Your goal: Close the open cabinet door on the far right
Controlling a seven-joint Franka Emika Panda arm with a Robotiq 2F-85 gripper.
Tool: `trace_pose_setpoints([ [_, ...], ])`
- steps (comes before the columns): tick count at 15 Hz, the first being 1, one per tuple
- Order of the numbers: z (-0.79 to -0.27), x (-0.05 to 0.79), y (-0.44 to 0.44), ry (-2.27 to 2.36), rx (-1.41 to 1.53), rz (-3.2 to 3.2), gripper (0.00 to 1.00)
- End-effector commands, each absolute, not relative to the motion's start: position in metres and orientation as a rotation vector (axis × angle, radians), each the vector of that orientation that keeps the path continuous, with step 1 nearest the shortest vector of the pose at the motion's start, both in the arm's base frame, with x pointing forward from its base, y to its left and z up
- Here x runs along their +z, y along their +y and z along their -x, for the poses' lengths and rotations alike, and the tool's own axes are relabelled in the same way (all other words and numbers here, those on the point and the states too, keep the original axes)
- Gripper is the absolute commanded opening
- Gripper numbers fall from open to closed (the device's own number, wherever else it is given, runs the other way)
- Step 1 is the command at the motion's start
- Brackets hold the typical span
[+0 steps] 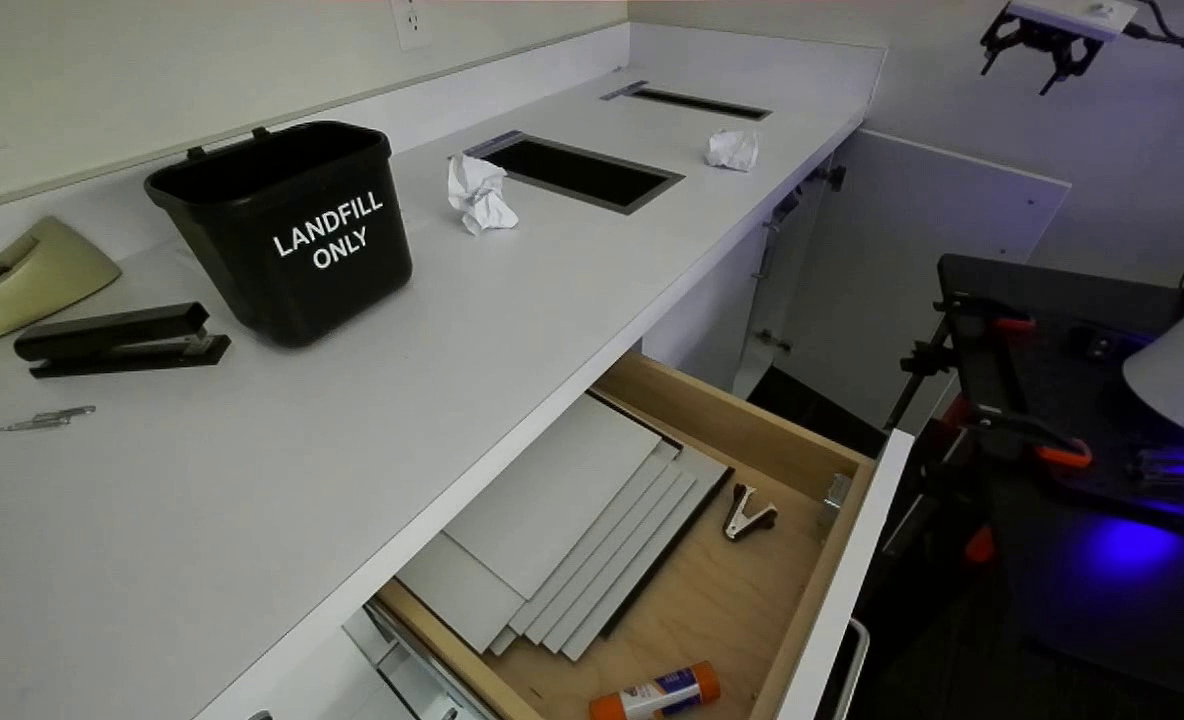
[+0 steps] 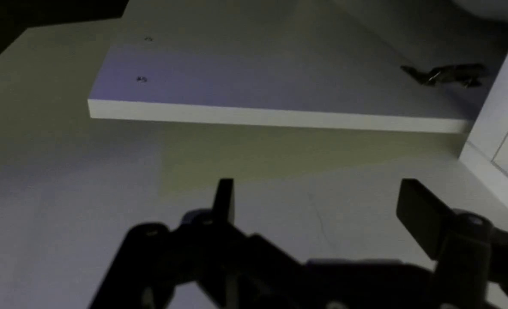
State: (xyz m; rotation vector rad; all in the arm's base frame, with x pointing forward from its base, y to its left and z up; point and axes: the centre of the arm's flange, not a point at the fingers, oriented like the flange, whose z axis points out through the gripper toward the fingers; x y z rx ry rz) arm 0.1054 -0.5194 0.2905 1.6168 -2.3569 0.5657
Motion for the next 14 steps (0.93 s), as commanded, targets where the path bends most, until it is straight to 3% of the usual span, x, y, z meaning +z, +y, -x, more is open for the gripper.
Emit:
trace_pose_setpoints([
  [1,-0.090,0.257,-0.535,-2.346,0.551,-1.374,0.66],
  [9,-0.039,0.208,-0.558,-2.314,0.340,-0.945,0.03],
  [14,-0.048,0.182,-0.559,-2.337,0.172,-1.011,0.00],
])
